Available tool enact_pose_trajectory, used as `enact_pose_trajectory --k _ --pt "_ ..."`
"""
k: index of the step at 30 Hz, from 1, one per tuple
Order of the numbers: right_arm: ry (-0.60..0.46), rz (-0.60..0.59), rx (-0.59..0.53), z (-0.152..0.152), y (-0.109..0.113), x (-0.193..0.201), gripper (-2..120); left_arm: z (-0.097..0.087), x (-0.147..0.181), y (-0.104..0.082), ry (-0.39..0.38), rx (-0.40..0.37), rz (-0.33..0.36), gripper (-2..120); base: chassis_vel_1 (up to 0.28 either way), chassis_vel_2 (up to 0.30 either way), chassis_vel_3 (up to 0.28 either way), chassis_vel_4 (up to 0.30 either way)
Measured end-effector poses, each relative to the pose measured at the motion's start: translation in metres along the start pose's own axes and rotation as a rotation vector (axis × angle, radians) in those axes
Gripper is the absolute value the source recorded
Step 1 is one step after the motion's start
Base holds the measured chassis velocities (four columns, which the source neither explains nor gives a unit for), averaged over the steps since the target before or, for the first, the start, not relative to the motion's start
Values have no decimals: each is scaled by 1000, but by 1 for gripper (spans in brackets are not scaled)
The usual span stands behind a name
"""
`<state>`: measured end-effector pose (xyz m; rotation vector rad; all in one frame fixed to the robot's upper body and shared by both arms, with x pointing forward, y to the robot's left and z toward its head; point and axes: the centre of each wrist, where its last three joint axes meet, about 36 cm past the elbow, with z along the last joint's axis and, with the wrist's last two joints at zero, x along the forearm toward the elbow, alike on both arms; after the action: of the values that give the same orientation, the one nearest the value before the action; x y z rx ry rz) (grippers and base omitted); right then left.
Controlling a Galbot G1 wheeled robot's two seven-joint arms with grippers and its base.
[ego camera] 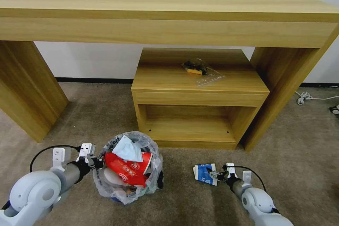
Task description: Pick up the trash bin and place the garbage on the floor into it.
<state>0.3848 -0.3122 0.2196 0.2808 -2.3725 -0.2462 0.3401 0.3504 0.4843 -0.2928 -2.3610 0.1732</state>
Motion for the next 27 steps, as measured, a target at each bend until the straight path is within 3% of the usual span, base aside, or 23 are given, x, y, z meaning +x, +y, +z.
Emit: enact_pose_trajectory --k 11,14,17,21,27 --pt "39 -43 12 15 13 -18 99 -1 -3 3 5 8 0 0 0 0 0 0" --pt "44 -48 14 18 17 -25 94 -1 -4 5 6 9 -1 0 0 0 0 0" --pt "49 -43 15 19 18 -30 80 -2 -5 6 8 8 -1 0 0 0 0 0" --pt "52 -34 21 21 17 -35 69 -2 -5 6 8 8 3 0 0 0 0 0" --pt "60 -34 39 24 19 -36 73 -3 -5 7 7 7 7 0 0 0 0 0"
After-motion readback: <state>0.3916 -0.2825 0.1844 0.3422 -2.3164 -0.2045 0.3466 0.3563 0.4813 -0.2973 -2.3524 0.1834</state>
